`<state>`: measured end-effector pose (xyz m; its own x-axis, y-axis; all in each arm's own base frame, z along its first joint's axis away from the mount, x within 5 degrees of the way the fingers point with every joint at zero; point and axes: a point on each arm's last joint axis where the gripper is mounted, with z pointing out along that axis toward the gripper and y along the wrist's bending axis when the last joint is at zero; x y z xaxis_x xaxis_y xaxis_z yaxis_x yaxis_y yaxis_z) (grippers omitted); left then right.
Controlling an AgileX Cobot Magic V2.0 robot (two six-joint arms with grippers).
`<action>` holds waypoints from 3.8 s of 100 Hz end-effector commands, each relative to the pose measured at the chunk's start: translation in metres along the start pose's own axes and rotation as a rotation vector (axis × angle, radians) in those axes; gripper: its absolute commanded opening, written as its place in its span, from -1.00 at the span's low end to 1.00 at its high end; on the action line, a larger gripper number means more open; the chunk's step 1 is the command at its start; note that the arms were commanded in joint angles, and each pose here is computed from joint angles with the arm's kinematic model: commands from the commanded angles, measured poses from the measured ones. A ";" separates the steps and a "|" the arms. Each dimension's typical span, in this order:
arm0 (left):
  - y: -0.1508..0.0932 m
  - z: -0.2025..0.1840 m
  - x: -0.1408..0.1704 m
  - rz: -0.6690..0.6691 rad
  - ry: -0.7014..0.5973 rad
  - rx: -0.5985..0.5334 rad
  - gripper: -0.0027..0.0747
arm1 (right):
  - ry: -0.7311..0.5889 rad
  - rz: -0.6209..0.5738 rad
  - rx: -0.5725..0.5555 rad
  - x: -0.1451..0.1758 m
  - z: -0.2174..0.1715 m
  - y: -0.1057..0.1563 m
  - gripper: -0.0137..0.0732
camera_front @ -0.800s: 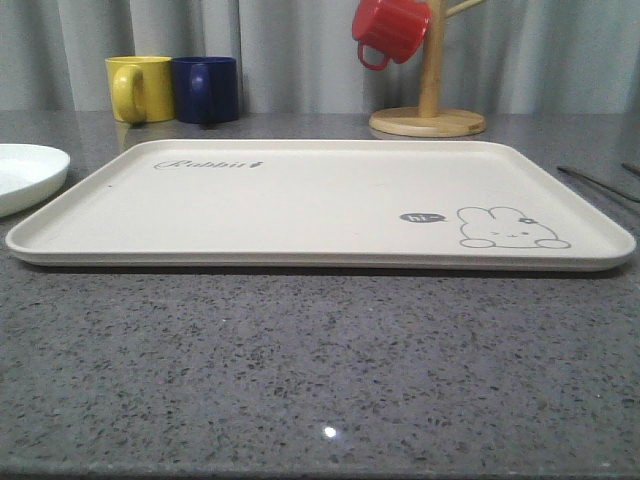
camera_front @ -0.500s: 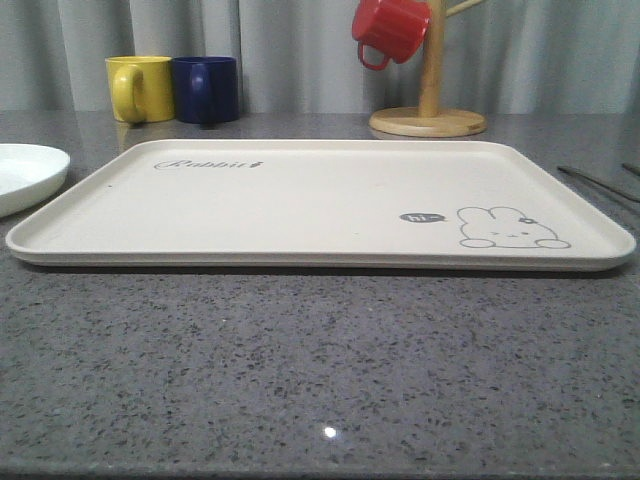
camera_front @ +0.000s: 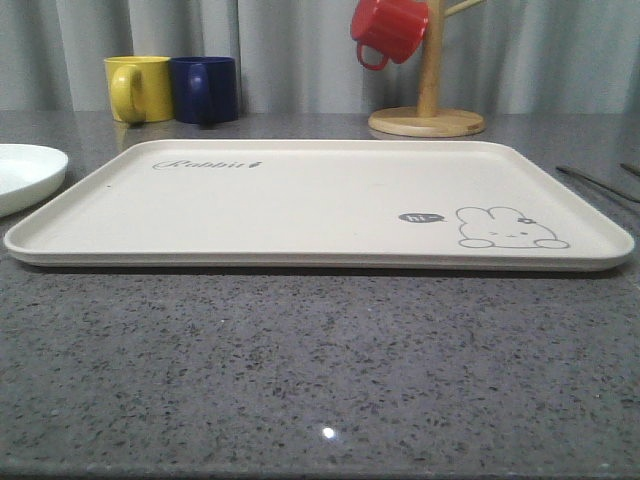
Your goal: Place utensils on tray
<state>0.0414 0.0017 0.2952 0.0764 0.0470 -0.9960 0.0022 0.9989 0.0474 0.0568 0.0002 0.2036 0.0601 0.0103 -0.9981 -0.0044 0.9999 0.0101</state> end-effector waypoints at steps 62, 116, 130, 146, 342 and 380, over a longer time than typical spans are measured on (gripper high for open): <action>0.008 0.069 -0.077 -0.006 0.649 -0.060 -0.98 | -0.125 -0.009 0.003 -0.015 -0.003 0.000 -0.84; 0.007 0.073 -0.075 -0.010 0.665 -0.056 0.23 | -0.125 -0.009 0.003 -0.015 -0.003 0.000 -0.84; 0.007 0.077 -0.075 -0.009 0.663 -0.055 0.27 | -0.125 -0.009 0.003 -0.015 -0.003 0.000 -0.84; 0.005 0.104 -0.070 -0.005 0.693 -0.048 0.27 | -0.125 -0.009 0.003 -0.015 -0.003 0.000 -0.84; 0.062 0.294 0.039 -0.128 1.200 -0.150 -0.97 | -0.125 -0.009 0.003 -0.015 -0.003 0.000 -0.84; 0.059 0.277 -0.003 -0.123 1.078 -0.148 -0.97 | -0.125 -0.009 0.003 -0.015 -0.003 0.000 -0.84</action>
<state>0.3285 0.0614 0.2814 -0.8983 -0.1543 -0.4114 -0.1739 0.9847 0.0105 0.0568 0.0002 0.2036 0.0601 0.0103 -0.9981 -0.0044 0.9999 0.0101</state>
